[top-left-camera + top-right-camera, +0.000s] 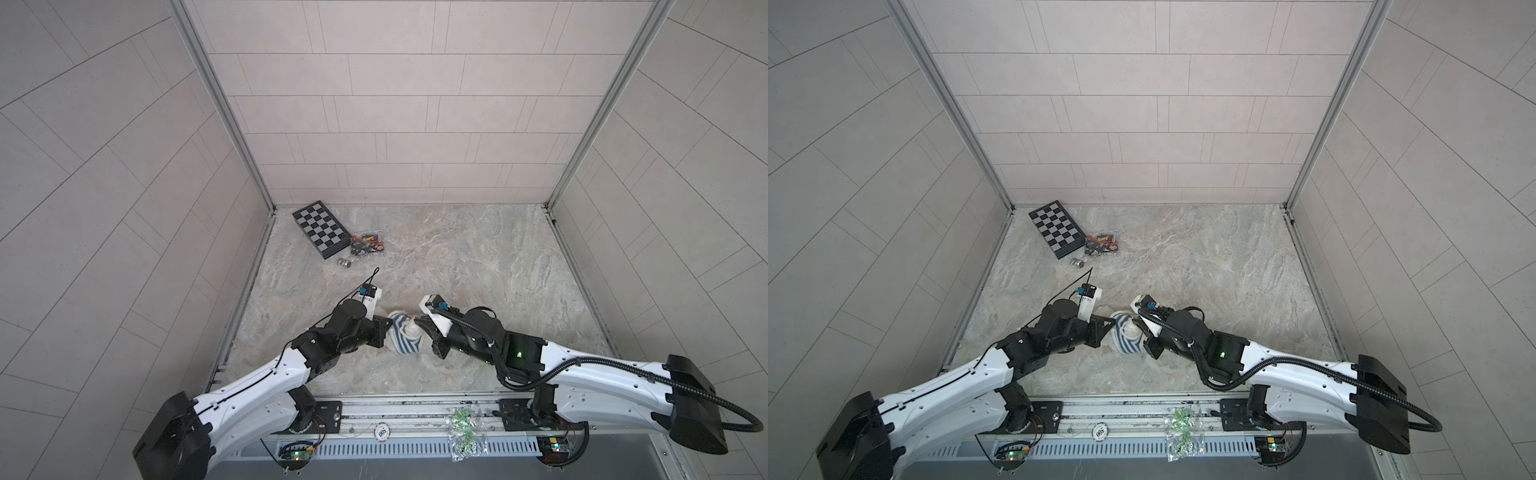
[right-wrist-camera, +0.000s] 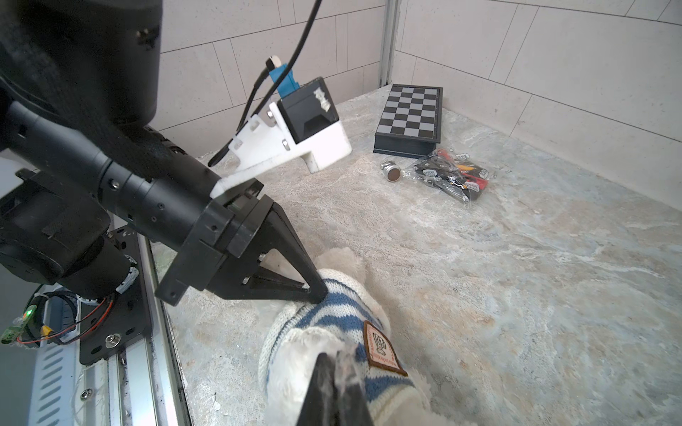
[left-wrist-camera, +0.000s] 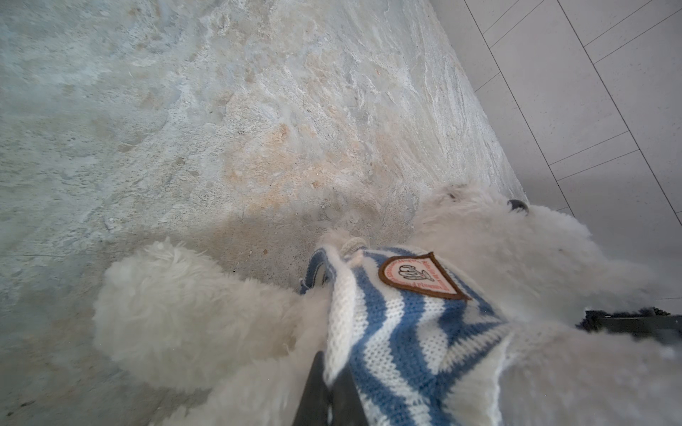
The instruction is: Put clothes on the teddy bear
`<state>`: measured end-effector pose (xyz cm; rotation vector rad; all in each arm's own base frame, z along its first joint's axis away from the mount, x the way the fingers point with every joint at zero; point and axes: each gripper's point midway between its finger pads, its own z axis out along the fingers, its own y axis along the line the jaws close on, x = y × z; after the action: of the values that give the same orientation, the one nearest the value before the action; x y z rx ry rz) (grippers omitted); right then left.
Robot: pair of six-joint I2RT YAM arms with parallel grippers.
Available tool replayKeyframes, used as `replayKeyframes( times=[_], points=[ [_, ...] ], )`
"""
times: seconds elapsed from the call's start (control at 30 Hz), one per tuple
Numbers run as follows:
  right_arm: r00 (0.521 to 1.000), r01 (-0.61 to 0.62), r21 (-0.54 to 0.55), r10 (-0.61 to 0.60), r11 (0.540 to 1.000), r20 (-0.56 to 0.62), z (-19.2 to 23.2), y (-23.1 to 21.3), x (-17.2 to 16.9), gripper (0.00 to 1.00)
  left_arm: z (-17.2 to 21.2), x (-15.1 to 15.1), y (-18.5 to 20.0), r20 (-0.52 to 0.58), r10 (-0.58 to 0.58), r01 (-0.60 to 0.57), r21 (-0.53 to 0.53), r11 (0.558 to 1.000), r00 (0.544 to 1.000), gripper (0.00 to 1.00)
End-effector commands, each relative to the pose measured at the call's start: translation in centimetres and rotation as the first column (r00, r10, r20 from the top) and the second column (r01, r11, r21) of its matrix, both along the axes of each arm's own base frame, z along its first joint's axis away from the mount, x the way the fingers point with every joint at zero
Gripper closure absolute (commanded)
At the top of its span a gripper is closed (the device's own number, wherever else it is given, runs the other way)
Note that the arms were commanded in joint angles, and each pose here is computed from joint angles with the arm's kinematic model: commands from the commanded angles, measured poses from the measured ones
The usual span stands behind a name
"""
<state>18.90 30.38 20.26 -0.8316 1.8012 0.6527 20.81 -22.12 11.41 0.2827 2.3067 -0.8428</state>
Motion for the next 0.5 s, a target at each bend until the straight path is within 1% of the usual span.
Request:
replayKeyframes(
  times=[0.0, 0.1, 0.2, 0.33, 0.47],
  points=[
    [0.996, 0.080, 0.067, -0.082, 0.995, 0.025, 1.2, -0.9, 1.0, 1.00, -0.2, 0.4, 0.4, 0.006, 0.010, -0.010, 0.030, 1.000, 1.000, 1.00],
    [0.990, 0.136, 0.081, -0.139, 0.987, 0.032, 1.3, -2.3, 1.5, 1.00, -0.5, 0.4, 0.6, 0.007, 0.021, -0.021, 0.041, 0.999, 1.000, 1.00],
    [0.985, 0.166, 0.091, -0.170, 0.982, 0.033, 1.5, -3.2, 1.7, 1.00, -0.5, 0.4, 0.6, 0.006, 0.016, -0.016, 0.041, 0.999, 1.000, 1.00],
    [0.985, 0.167, 0.078, -0.170, 0.983, 0.027, 1.1, -3.0, 1.8, 1.00, 0.0, 0.5, 0.1, 0.014, 0.000, -0.001, 0.028, 1.000, 1.000, 1.00],
    [0.986, 0.163, 0.081, -0.164, 0.983, 0.011, 0.7, -2.2, 2.0, 1.00, 1.6, 0.1, -1.0, 0.039, -0.035, 0.035, -0.009, 0.999, 0.999, 1.00]
  ],
)
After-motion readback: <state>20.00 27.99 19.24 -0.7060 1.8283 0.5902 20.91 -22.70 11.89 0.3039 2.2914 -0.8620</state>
